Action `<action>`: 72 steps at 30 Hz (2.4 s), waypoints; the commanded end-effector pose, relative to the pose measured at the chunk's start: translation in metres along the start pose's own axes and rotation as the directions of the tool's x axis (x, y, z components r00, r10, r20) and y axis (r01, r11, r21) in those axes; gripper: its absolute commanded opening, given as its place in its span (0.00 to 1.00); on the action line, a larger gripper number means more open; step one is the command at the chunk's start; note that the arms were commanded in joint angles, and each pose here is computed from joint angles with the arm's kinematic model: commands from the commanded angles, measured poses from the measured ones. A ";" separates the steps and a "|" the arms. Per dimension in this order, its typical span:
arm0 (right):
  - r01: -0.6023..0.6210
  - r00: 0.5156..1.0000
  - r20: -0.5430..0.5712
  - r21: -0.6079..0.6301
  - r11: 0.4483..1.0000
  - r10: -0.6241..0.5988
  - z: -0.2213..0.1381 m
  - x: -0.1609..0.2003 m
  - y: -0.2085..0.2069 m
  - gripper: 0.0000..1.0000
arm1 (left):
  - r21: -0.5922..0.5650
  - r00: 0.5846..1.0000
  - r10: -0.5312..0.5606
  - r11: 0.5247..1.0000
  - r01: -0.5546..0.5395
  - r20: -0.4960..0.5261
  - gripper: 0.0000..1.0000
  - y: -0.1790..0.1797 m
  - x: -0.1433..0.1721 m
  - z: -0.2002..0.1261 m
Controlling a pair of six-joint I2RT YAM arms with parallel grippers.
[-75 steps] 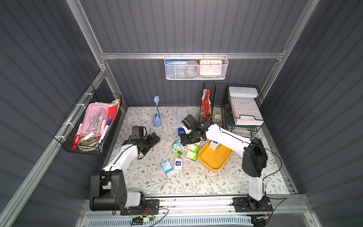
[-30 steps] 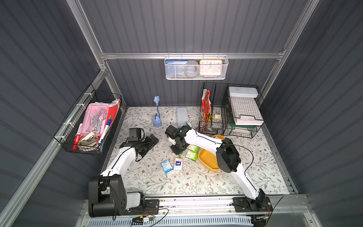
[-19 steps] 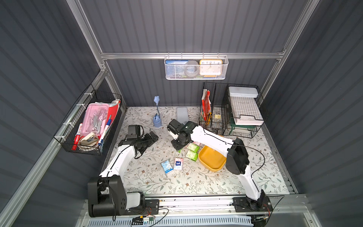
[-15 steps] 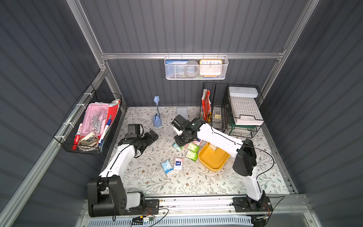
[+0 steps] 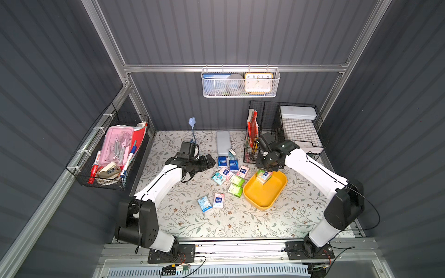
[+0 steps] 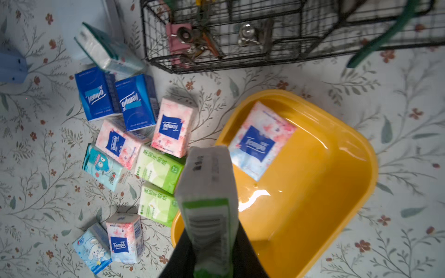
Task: Put the pocket tissues into the storage box
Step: Place the pocket tissues in the storage box, then pick up the pocket tissues from the center of the board.
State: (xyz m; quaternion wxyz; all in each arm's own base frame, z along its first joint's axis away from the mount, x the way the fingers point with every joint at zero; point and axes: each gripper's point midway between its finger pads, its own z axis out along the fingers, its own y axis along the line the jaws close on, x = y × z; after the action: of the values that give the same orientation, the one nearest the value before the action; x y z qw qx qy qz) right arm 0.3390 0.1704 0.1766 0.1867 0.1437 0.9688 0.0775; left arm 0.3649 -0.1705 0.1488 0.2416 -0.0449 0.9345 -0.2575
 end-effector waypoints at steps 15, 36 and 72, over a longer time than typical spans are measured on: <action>-0.381 0.925 0.038 0.056 0.923 0.379 0.026 0.007 -0.085 0.16 | -0.031 0.989 0.135 0.990 -0.137 -0.058 0.99 -0.033 0.027 0.016; -0.376 0.920 -0.033 0.204 0.904 0.390 0.092 0.008 -0.088 0.35 | -0.046 0.987 0.148 0.987 -0.151 -0.056 0.99 -0.037 0.035 0.014; 0.261 0.911 -0.264 -0.226 0.938 -0.317 0.064 0.145 0.150 0.79 | -0.169 0.959 -0.263 0.946 0.278 0.105 0.99 0.095 0.011 -0.033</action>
State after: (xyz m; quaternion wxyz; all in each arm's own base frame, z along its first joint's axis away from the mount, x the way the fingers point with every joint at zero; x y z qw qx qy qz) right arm 0.2854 0.3456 0.1055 0.0897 -0.0078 0.9840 0.1536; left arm 0.3496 -0.0853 0.1197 0.2418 -0.1873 0.9320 -0.1945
